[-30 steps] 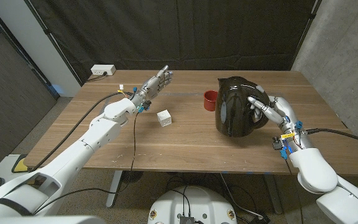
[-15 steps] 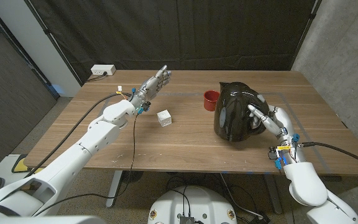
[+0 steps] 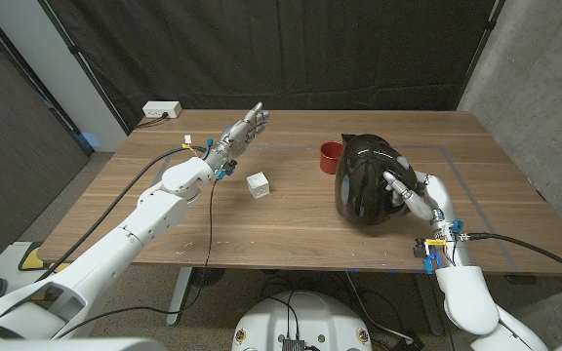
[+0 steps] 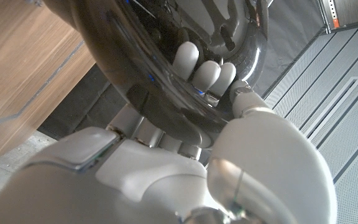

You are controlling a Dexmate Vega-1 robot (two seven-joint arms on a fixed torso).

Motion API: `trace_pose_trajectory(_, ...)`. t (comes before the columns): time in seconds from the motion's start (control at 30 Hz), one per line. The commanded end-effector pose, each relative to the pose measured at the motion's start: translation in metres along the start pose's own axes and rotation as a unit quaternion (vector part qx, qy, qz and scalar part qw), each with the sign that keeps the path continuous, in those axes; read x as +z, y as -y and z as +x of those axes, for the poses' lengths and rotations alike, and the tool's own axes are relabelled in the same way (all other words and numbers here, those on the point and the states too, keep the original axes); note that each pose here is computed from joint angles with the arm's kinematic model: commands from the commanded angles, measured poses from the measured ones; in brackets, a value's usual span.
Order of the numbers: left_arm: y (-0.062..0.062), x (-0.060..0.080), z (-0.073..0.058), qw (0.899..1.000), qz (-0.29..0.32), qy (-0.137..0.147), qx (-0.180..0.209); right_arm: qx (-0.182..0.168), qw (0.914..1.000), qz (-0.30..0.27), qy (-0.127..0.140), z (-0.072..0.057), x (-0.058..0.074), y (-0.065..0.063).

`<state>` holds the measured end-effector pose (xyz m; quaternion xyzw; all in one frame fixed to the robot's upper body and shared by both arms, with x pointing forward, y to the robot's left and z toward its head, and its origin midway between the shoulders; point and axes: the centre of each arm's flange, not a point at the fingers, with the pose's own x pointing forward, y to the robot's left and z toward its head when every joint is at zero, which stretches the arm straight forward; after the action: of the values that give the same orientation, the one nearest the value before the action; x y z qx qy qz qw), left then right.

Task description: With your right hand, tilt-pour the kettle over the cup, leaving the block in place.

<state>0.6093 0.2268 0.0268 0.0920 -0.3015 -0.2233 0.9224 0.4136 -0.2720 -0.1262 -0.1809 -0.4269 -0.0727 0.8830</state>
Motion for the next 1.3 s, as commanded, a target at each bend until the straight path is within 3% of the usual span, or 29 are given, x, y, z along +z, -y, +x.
trace_pose_trajectory(0.03,0.006,0.004,0.001,1.000,0.005,0.004,-0.004,-0.006,0.9999,-0.007,-0.005,-0.013,-0.009,-0.011)
trace_pose_trajectory(0.37,0.011,0.007,0.002,1.000,0.012,0.003,-0.007,-0.025,0.9997,0.002,-0.005,-0.020,-0.021,-0.017)
trace_pose_trajectory(0.67,0.013,0.009,-0.001,1.000,0.014,0.003,-0.003,-0.020,0.9996,-0.019,0.002,-0.022,-0.023,-0.018)
trace_pose_trajectory(1.0,0.011,0.006,-0.011,1.000,0.014,-0.001,0.006,-0.019,0.9994,-0.029,-0.004,-0.023,-0.026,-0.022)
trace_pose_trajectory(1.3,0.010,0.006,-0.013,1.000,0.016,-0.002,0.004,-0.017,0.9989,-0.041,-0.016,-0.030,-0.030,-0.027)
